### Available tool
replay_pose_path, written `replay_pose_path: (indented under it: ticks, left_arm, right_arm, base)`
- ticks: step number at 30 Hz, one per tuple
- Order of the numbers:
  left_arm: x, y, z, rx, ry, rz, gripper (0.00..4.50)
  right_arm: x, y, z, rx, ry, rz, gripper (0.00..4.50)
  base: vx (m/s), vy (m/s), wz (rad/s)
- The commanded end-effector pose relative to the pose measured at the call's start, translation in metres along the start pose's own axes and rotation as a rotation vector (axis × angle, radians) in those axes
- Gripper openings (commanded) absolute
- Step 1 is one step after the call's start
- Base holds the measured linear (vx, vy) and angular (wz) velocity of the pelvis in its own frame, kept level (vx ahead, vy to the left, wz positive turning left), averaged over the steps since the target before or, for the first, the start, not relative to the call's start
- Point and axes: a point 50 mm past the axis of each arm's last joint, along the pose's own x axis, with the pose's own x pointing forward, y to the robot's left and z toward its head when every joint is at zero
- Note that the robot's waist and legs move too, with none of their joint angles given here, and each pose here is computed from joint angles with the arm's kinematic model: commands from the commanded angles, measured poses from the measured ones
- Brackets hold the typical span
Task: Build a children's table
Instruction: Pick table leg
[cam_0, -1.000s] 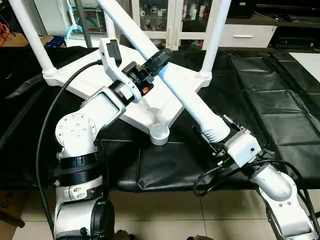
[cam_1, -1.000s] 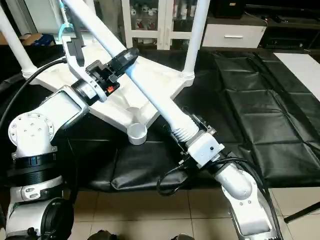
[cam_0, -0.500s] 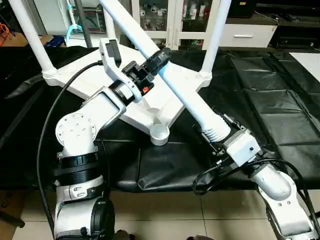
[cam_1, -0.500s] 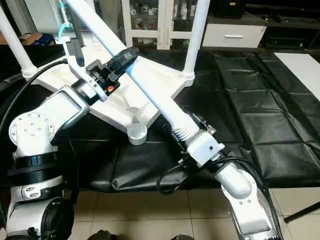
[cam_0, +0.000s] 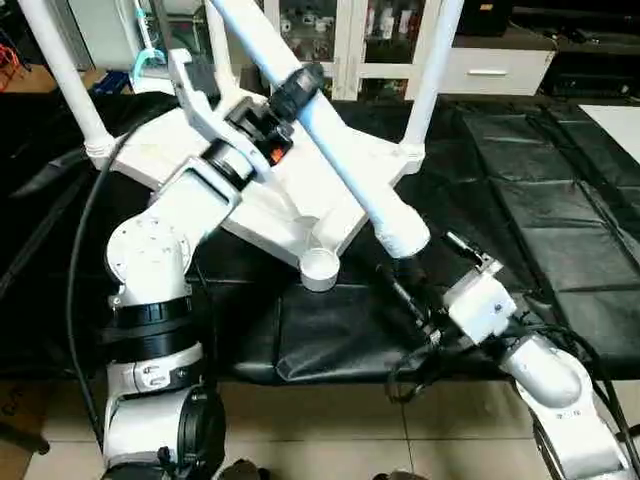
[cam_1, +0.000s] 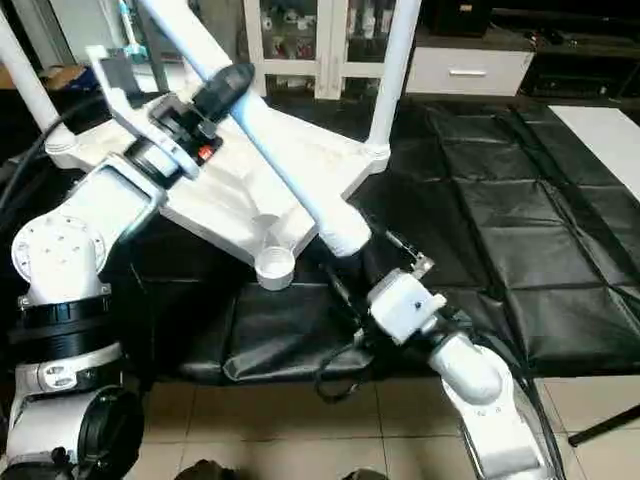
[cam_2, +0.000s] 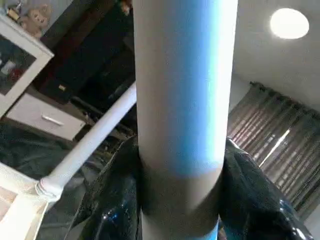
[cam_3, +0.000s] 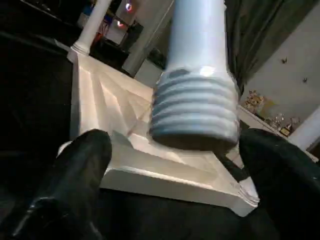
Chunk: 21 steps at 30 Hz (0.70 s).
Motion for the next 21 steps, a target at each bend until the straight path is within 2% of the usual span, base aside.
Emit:
replay_pose_path:
  ticks: [1,2,4,5,10,13,15,17,19,21]
  left_arm:
    - [0.004,-0.011,0.011,0.018,-0.043,-0.067,1.77]
    - [0.004,-0.012,0.012,0.018,-0.046,-0.077,1.77]
    - [0.003,-0.016,0.017,0.012,-0.067,-0.141,1.77]
    - [0.003,-0.017,0.018,0.012,-0.069,-0.151,1.77]
    - [0.002,-0.02,0.018,0.02,-0.06,-0.179,1.77]
    - [0.001,-0.021,0.018,0.021,-0.055,-0.196,1.77]
    - [0.0,-0.02,0.016,0.042,-0.044,-0.201,1.77]
    - [0.0,-0.019,0.016,0.061,-0.037,-0.189,1.77]
    - [0.003,-0.011,0.011,0.176,0.01,-0.109,1.77]
    - [0.005,-0.007,0.007,0.27,0.046,-0.056,1.77]
  right_arm:
    - [-0.003,-0.001,0.0,-0.005,0.012,-0.025,4.5]
    - [-0.004,-0.001,-0.001,0.003,0.025,-0.038,4.5]
    - [-0.013,0.001,-0.014,0.043,0.118,-0.11,4.5]
    - [-0.015,0.001,-0.017,0.048,0.137,-0.128,4.5]
    - [-0.024,-0.003,-0.026,0.101,0.187,-0.215,4.5]
    - [-0.027,-0.013,-0.021,0.116,0.137,-0.24,4.5]
    - [-0.03,-0.021,-0.01,0.152,0.082,-0.204,4.5]
    - [-0.031,-0.022,-0.005,0.175,0.063,-0.185,4.5]
    - [-0.032,-0.023,0.009,0.176,0.028,-0.114,4.5]
    - [-0.028,-0.024,0.017,0.177,0.012,-0.083,4.5]
  base:
    - [0.0,0.0,0.0]
    - [0.0,0.0,0.0]
    - [0.0,0.0,0.0]
    - [0.0,0.0,0.0]
    - [0.0,0.0,0.0]
    - [0.0,0.0,0.0]
    - [0.0,0.0,0.0]
    - [0.0,0.0,0.0]
    - [0.0,0.0,0.0]
    - [0.0,0.0,0.0]
